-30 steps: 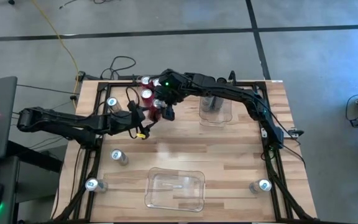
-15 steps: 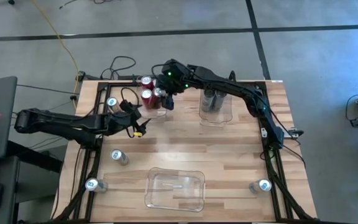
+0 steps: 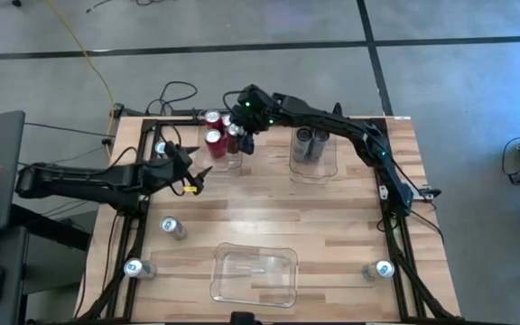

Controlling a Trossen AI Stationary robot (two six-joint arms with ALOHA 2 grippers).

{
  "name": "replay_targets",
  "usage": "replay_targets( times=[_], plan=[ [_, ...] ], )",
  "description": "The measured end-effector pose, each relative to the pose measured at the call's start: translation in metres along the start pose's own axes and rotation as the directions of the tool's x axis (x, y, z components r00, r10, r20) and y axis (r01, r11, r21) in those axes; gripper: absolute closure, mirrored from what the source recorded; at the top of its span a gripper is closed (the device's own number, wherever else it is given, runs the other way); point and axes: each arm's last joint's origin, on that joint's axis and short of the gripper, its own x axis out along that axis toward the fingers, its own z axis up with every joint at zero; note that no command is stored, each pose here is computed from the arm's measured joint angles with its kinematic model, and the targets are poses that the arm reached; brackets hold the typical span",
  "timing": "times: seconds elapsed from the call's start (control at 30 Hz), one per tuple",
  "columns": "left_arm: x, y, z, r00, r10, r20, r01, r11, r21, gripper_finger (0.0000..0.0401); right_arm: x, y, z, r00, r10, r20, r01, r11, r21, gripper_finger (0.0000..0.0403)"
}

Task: Sort soda cans
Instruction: Put the red soda can into the top left transparent bin

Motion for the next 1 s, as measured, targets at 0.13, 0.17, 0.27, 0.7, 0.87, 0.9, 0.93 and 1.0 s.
replay_targets(
  times=[0.13,0.17,0.27,0.7,0.87,0.9,0.93,1.0],
  plan=[
    [-0.005,0.003,0.003,1.0,0.004,0.027,-0.003,1.0,-0.02,0.0028,0.008,0.0,-0.003,1.0,-0.002,0.028,0.002,1.0,-0.007,0.0097],
    [-0.005,0.004,0.003,1.0,0.004,0.03,-0.003,1.0,-0.023,0.0028,0.008,0.001,-0.004,1.0,-0.001,0.024,0.001,1.0,-0.009,0.0097],
    [-0.006,0.004,0.004,0.999,0.004,0.033,-0.003,1.0,-0.029,0.0028,0.008,0.0,-0.002,0.999,-0.003,0.044,0.004,1.0,-0.024,0.0097],
    [-0.006,0.004,0.003,0.999,0.003,0.032,-0.001,0.999,-0.05,0.0028,0.043,-0.003,-0.02,1.0,0.0,-0.011,-0.001,0.998,-0.066,0.0097],
    [-0.006,0.004,0.003,1.0,0.002,0.031,-0.001,0.999,-0.047,0.0028,0.054,-0.01,-0.029,0.999,-0.005,-0.04,0.003,0.998,-0.055,0.0097],
    [-0.006,0.004,0.003,0.999,0.003,0.032,-0.002,0.999,-0.047,0.0028,0.055,-0.013,-0.03,0.999,-0.008,-0.042,0.006,0.999,-0.052,0.0097],
    [-0.006,0.004,0.003,1.0,0.004,0.031,-0.003,0.999,-0.045,0.0028,0.056,-0.015,-0.031,0.999,-0.012,-0.044,0.01,0.999,-0.048,0.0097],
    [-0.005,0.005,0.004,0.999,0.004,0.036,-0.003,0.999,-0.044,0.0028,0.058,-0.02,-0.035,0.998,-0.015,-0.059,0.013,0.999,-0.039,0.0097]
  ],
)
